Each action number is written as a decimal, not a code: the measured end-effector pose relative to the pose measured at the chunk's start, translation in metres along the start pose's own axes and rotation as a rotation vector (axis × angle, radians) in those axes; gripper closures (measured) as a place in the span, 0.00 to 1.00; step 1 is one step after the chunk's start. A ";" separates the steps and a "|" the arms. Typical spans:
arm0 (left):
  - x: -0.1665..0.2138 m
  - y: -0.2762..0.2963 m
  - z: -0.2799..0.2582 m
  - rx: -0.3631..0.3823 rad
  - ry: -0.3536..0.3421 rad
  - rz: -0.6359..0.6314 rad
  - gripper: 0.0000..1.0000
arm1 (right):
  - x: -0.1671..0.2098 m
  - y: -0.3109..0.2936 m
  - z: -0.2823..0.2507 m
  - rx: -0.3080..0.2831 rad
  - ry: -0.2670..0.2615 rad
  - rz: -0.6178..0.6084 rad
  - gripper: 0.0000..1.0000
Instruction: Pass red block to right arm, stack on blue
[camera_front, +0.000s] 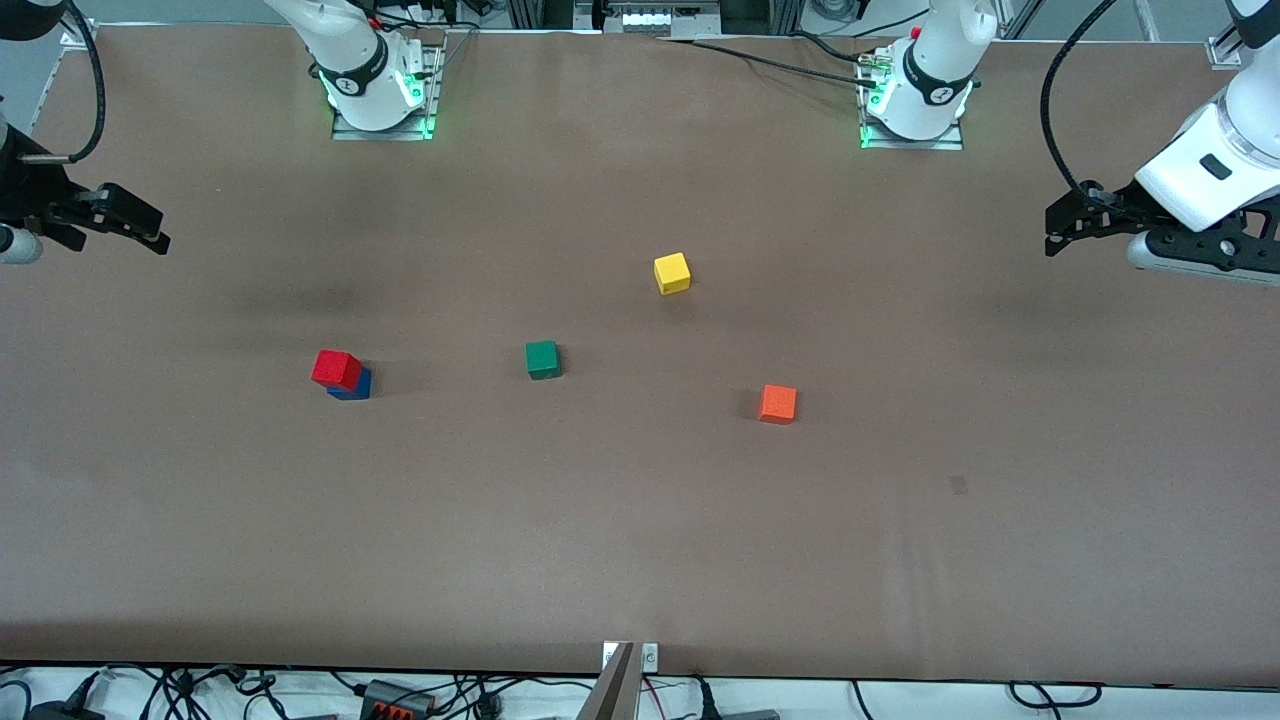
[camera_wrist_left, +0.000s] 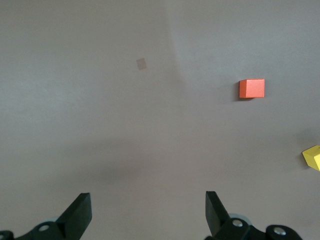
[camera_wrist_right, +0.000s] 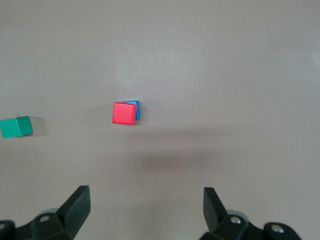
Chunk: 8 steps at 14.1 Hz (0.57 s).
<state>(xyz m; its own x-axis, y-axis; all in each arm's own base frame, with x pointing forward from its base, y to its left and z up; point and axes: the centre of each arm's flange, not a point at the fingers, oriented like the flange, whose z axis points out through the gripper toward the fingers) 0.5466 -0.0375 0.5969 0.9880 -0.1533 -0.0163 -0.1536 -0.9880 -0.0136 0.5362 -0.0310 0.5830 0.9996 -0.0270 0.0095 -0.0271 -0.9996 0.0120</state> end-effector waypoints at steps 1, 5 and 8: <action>0.000 0.000 0.000 0.000 0.000 0.000 0.00 | -0.001 0.000 -0.002 0.000 0.003 0.000 0.00; 0.000 0.000 0.000 0.000 0.000 0.000 0.00 | -0.002 0.000 -0.004 0.000 0.009 -0.001 0.00; 0.000 0.000 0.000 0.000 0.000 0.000 0.00 | -0.002 -0.001 -0.004 0.000 0.010 -0.001 0.00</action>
<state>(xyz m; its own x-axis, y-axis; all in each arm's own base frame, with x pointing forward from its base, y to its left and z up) 0.5466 -0.0375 0.5969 0.9880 -0.1534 -0.0163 -0.1536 -0.9880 -0.0136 0.5343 -0.0303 0.5872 0.9995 -0.0258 0.0191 -0.0260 -0.9996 0.0124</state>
